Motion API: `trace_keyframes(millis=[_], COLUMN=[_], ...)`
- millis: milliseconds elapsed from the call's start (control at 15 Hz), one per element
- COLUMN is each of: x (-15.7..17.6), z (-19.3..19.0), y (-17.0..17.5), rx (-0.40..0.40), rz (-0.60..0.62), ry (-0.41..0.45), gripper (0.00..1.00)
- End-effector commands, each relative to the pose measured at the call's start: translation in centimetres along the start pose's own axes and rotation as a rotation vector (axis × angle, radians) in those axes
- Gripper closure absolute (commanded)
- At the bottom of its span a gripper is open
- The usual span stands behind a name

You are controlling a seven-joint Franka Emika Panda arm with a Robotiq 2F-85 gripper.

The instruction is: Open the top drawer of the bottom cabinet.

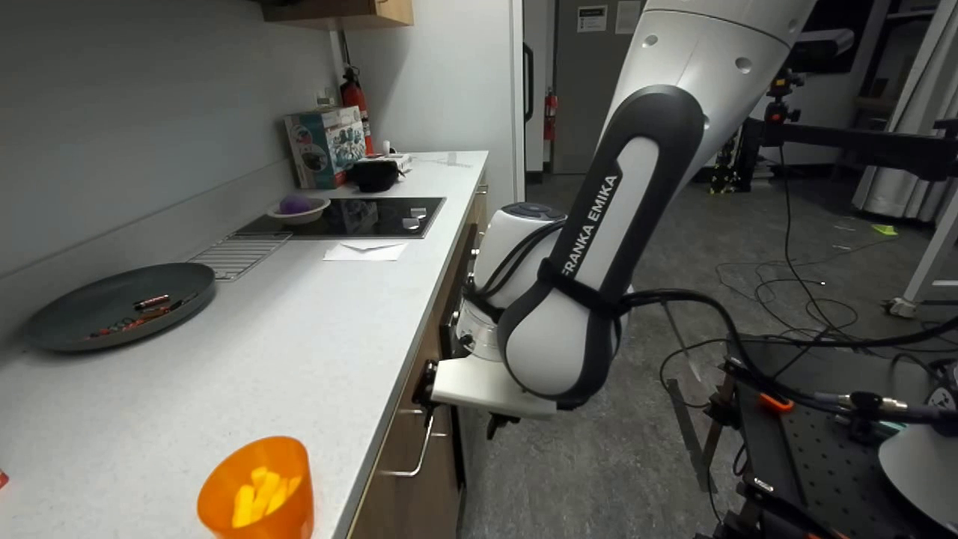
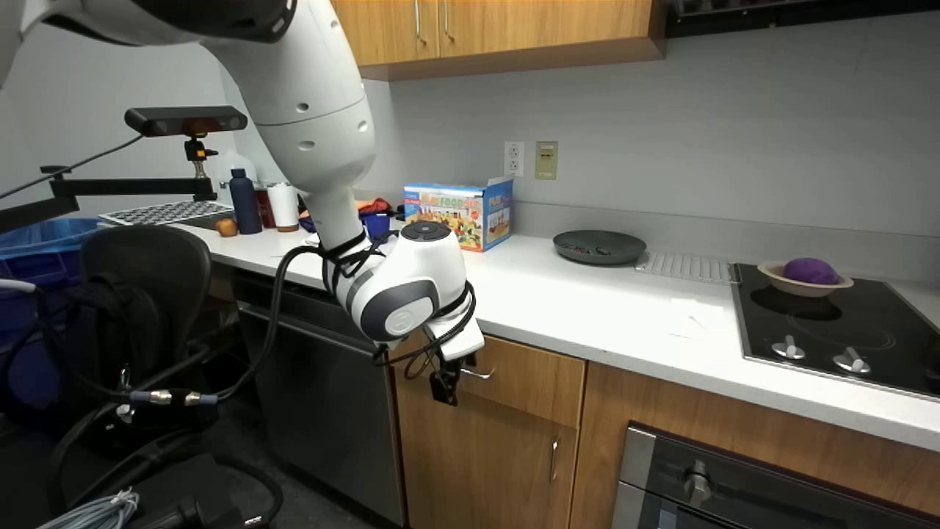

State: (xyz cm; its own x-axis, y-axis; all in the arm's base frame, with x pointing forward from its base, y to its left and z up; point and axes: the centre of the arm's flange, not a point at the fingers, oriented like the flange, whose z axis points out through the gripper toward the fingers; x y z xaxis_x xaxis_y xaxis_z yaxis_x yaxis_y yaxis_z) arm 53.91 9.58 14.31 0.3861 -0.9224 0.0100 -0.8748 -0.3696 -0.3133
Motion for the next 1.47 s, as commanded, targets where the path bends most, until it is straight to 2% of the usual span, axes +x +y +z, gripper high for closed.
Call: trace_keyframes(millis=[0,333,800,1067,1400], x=[0.1,0.0,-0.5,0.1,0.3], z=[0.6,1.9,3.8,3.2,0.9], y=[-1.8,-2.1,-0.5,0.7,4.1], rx=[0.035,0.024,-0.015,-0.033,-0.096], rz=[0.012,0.012,0.049,0.055,0.033], ry=[0.009,-0.002,-0.022,-0.042,-0.065], gripper=[0.00,0.00,0.00,0.00,0.00])
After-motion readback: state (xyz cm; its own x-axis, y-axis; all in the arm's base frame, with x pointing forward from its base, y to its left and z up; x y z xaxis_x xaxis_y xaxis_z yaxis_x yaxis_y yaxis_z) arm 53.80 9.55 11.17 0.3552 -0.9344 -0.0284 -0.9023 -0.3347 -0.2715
